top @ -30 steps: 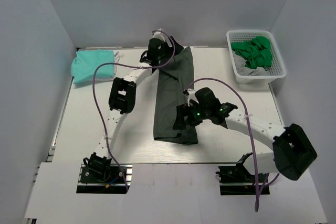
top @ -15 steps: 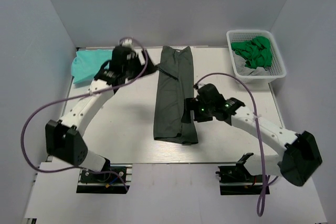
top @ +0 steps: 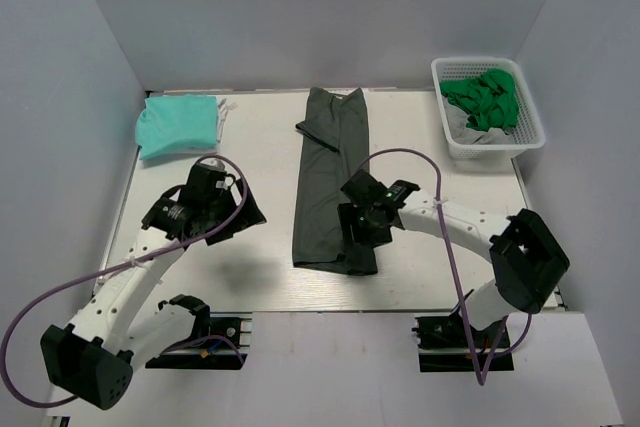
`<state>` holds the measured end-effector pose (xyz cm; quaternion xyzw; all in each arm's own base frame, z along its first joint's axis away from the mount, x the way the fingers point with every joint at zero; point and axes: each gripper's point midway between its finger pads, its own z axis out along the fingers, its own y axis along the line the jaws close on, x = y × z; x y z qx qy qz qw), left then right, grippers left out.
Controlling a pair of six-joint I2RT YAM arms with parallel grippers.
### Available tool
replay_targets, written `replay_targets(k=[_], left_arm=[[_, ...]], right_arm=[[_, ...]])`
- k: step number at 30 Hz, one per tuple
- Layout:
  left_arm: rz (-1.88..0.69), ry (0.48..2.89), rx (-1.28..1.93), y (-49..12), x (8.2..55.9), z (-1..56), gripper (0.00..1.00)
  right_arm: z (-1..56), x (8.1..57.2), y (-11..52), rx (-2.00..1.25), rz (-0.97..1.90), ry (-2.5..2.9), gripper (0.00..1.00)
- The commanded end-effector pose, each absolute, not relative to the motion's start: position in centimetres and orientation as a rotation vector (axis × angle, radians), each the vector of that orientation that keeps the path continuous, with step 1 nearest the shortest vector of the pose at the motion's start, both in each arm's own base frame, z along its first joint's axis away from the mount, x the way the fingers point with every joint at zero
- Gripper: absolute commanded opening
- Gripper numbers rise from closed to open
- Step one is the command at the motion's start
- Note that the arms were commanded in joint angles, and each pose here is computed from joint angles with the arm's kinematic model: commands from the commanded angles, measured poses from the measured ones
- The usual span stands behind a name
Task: Fold and stack the t-shirts
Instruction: Rotate the tshirt 90 degrees
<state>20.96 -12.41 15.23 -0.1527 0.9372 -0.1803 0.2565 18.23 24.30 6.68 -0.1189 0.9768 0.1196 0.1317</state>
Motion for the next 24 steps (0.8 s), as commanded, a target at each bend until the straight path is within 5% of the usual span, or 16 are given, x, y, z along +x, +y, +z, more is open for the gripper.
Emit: replay_targets(k=[1, 10, 14, 24], left_arm=[[-0.39, 2.65, -0.457, -11.3, 19.1, 13.1, 1.0], [-0.352, 2.721, -0.382, -11.2, 19.1, 11.5, 1.0], [-0.34, 2.733, -0.358, -11.2, 19.3, 11.3, 1.0], [-0.337, 2.747, -0.302, -11.4, 19.6, 11.2, 1.0]], right_arm=[[6.3, 17.1, 24.3, -0.341, 0.292, 2.872, 0.69], [5.0, 14.5, 26.3, -0.539, 0.247, 2.922, 0.63], [4.6, 15.4, 26.3, -0.481, 0.192, 2.911, 0.48], [4.1, 16.0, 27.3, -0.446, 0.187, 2.88, 0.46]])
